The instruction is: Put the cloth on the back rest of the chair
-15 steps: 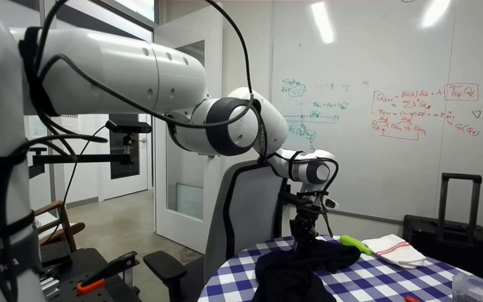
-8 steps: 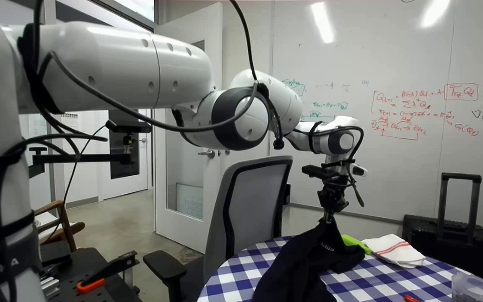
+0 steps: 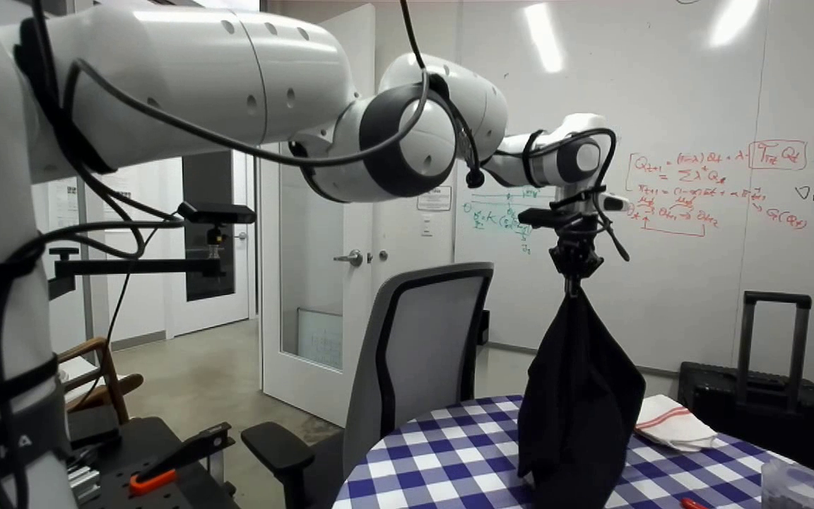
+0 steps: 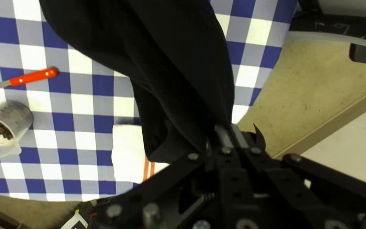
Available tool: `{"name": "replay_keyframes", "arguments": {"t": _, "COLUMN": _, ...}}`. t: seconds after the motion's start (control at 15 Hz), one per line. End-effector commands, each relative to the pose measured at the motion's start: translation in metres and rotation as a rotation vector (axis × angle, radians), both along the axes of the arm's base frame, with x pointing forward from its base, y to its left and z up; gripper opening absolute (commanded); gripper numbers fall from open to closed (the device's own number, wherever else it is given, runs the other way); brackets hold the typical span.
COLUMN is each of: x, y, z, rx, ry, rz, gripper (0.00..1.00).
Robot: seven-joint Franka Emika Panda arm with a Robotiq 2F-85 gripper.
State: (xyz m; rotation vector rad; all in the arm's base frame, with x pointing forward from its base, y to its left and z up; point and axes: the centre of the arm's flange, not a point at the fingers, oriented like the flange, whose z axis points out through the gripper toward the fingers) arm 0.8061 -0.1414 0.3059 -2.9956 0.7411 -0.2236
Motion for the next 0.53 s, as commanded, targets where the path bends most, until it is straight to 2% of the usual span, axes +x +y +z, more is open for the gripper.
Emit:
{"name": "replay_keyframes", "arguments": {"t": 0.0, "x": 0.049, "y": -0.001, "z": 0.076, "rx": -0.035, "ry": -0.08, "rz": -0.001, "gripper": 0.02}}
{"name": "replay_keyframes", "arguments": {"t": 0.47, "x": 0.046, "y": 0.008, "z": 0.192, "rx": -0.097, "ry": -0.188, "rz": -0.009, "gripper": 0.02}}
